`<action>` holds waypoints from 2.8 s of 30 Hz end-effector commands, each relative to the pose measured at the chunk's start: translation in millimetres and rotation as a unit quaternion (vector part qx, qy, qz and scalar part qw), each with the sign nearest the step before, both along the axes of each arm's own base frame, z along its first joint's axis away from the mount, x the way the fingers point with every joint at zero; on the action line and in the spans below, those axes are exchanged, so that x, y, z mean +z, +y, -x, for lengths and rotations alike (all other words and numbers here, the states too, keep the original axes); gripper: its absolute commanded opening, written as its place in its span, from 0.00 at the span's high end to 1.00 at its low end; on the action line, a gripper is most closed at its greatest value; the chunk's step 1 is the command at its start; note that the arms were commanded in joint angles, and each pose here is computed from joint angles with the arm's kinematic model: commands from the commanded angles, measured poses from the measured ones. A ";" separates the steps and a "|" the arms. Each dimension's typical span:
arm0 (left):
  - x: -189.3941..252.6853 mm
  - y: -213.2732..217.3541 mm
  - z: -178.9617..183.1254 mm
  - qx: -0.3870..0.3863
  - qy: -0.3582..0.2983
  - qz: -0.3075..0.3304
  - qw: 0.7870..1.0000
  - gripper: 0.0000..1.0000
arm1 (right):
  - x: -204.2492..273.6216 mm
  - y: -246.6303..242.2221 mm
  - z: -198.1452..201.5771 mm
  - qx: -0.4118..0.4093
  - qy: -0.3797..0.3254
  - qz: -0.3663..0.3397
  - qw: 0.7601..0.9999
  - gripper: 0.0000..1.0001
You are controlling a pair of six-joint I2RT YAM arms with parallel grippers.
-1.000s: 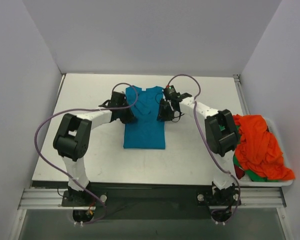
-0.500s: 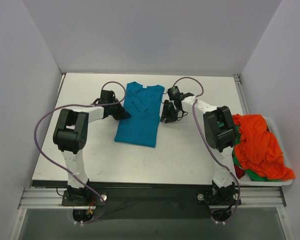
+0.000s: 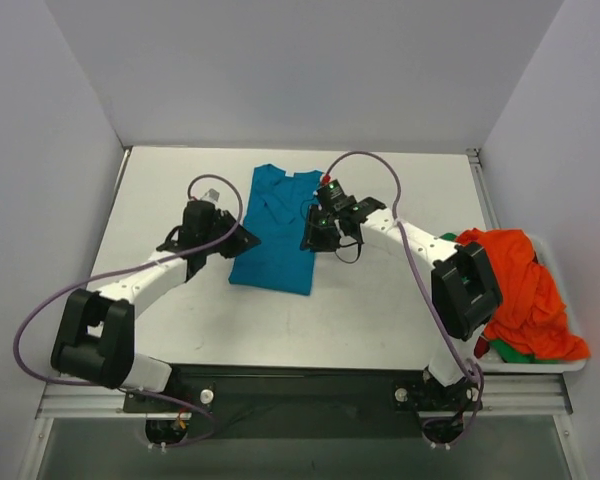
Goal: Fold and stack the t-shirts
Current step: Fold the folded rectangular tshirt in 1/3 of the way, then grab one side of the 2/3 rectangular tshirt with both arms
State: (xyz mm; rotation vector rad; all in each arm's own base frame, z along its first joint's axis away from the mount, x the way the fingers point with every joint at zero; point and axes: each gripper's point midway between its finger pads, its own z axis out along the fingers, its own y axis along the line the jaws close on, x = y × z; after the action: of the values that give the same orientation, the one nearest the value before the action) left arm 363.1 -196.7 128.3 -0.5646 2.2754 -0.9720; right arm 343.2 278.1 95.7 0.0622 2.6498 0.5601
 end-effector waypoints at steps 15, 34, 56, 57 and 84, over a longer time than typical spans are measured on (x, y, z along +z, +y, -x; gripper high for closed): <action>-123.3 47.9 79.0 0.070 0.094 -0.111 0.987 0.84 | -94.7 14.8 74.6 0.018 0.073 0.087 0.993 0.70; -70.0 41.3 148.4 0.004 0.046 -0.092 0.995 0.64 | -77.6 -36.9 130.5 0.040 0.066 0.063 0.995 0.70; -104.8 14.2 151.8 -0.067 0.037 -0.095 0.993 0.52 | -54.5 -69.3 148.6 -0.043 0.097 -0.091 0.990 0.58; -110.2 15.7 153.1 -0.066 0.046 -0.099 0.992 0.54 | -58.7 -69.2 149.1 -0.047 0.103 -0.092 0.989 0.58; -128.5 24.5 175.3 -0.067 0.066 -0.100 0.991 0.91 | -119.1 -75.7 152.9 -0.113 0.106 -0.085 0.984 0.67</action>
State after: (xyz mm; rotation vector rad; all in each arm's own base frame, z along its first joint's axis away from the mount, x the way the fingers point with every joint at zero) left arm 206.7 -179.3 17.7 -0.4167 2.4365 -0.8196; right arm 212.4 226.8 13.6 0.4568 2.6365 0.9411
